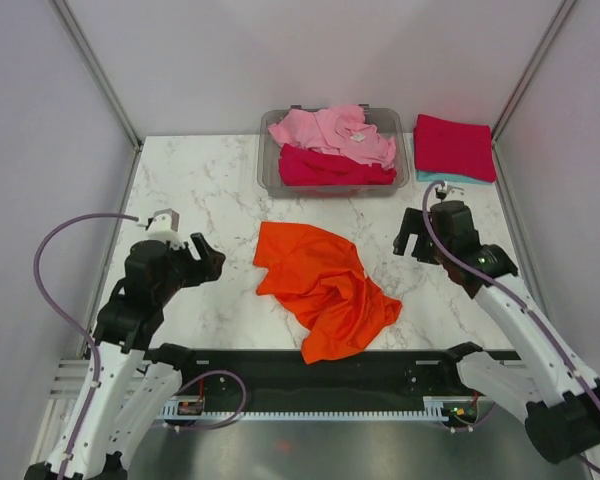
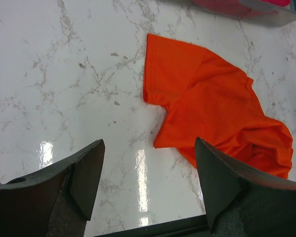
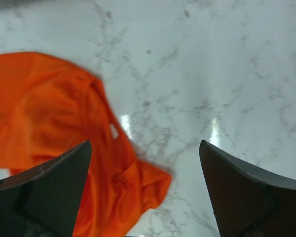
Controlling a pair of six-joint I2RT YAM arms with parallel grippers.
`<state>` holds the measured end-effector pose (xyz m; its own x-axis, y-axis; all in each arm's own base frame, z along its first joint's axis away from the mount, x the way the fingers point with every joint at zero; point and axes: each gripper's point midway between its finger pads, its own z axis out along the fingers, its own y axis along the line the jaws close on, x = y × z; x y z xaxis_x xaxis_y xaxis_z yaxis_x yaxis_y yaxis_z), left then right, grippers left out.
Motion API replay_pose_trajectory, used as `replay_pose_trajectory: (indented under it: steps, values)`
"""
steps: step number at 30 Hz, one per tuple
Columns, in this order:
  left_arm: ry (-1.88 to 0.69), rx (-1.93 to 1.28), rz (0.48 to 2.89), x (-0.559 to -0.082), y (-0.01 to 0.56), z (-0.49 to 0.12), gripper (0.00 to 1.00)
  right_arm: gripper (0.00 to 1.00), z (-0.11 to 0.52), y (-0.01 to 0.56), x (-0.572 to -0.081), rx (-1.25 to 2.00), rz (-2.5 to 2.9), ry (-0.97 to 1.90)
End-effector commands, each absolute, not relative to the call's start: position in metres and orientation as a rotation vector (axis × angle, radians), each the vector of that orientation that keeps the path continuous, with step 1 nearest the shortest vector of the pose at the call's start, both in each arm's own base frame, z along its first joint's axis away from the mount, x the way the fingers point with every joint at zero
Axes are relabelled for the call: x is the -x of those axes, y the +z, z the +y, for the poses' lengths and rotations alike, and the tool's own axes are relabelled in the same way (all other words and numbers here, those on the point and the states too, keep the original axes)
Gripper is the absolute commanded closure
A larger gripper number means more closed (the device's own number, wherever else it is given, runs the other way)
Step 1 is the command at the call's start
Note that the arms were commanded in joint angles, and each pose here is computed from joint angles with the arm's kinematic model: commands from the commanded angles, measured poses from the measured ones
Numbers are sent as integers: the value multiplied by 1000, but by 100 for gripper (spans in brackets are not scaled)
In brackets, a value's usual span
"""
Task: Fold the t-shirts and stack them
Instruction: Move the tshirt to the center of the board, then flatten the tshirt out
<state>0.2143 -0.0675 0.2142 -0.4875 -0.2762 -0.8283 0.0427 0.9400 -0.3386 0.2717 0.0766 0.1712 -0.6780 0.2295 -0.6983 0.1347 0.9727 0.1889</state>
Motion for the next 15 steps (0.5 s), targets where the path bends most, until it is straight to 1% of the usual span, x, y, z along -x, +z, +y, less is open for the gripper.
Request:
replay_pose_trajectory:
  steps: [1,2,4,5,6,7,8,9,11,12,15]
  values:
    - [-486,103,2111,-220,215,-91,20,2,136,202,-246,-208,2226,615]
    - [-490,96,2144,-221,209,-95,22,2,155,184,-227,-186,2279,672]
    - [-503,73,2238,-225,191,-105,25,2,175,179,-208,-160,2276,720]
    - [-494,72,2271,-225,184,-107,26,2,180,174,-202,-163,2274,697]
    - [-459,89,2327,-227,171,-107,27,2,203,166,-178,-107,2316,755]
    - [-446,97,2353,-228,166,-107,28,2,213,159,-167,-81,2335,757]
    - [-441,103,2370,-229,162,-108,28,2,229,153,-147,5,2337,742]
    - [-444,111,2386,-229,158,-110,29,2,238,140,-138,10,2380,699]
    - [-459,142,2406,-235,153,-117,29,2,255,133,-121,96,2385,638]
    - [-469,143,2412,-237,152,-122,29,2,257,111,-118,124,2441,526]
    - [-461,140,2433,-252,145,-135,29,2,277,99,-116,169,2460,465]
